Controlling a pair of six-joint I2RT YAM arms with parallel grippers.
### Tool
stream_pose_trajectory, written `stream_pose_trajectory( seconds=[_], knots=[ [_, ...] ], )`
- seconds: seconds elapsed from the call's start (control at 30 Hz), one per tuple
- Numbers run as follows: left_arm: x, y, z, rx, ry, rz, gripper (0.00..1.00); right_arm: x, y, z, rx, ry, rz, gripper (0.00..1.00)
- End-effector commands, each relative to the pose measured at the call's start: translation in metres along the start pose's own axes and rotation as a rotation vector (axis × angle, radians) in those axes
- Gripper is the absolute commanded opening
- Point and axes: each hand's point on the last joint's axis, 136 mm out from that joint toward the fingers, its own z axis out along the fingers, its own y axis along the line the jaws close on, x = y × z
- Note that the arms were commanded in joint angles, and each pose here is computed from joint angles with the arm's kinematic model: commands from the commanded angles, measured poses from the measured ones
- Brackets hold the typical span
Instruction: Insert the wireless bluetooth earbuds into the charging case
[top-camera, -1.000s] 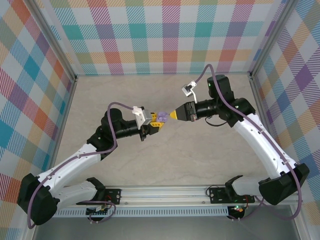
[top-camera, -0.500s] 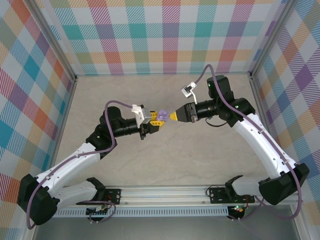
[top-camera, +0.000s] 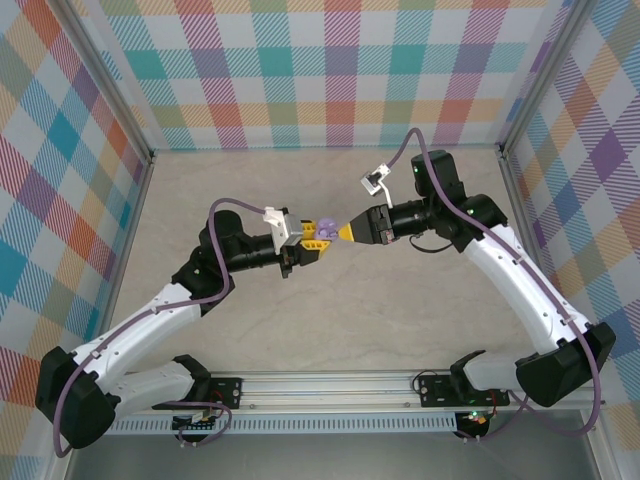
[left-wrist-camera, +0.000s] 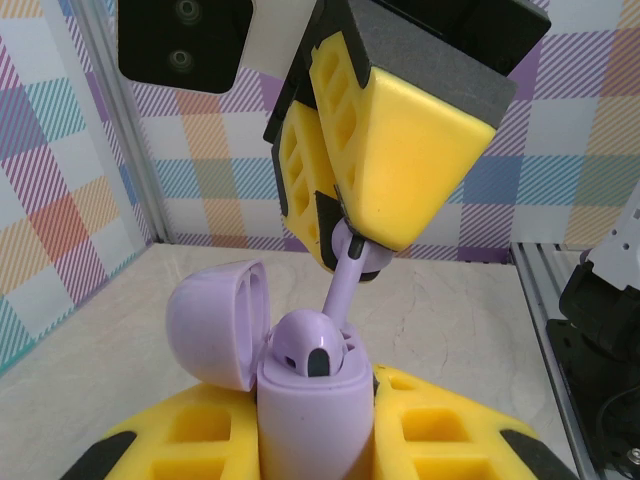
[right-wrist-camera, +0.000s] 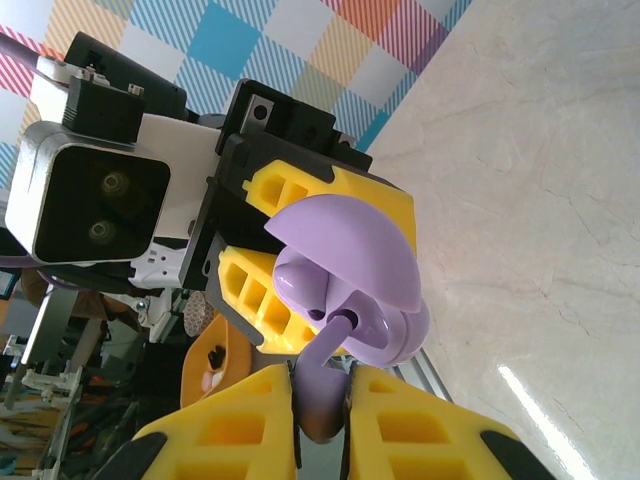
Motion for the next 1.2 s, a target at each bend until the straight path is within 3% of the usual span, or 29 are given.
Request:
stream_pose_trajectory(
  seconds=[0.0, 0.97, 1.17],
  knots=[
    [-0.013, -0.002, 0.0, 0.024, -0.025, 0.009, 0.09, 0.001, 0.002, 0.001, -0.028, 0.015, -0.007, 0.15],
    [-0.02, -0.015, 0.003, 0.114, -0.005, 0.036, 0.1, 0.008, -0.009, 0.007, -0.009, 0.055, 0.034, 0.16],
    [-0.022, -0.017, 0.004, 0.132, -0.012, 0.018, 0.1, 0.007, -0.017, 0.007, 0.036, 0.051, 0.044, 0.22]
  ],
)
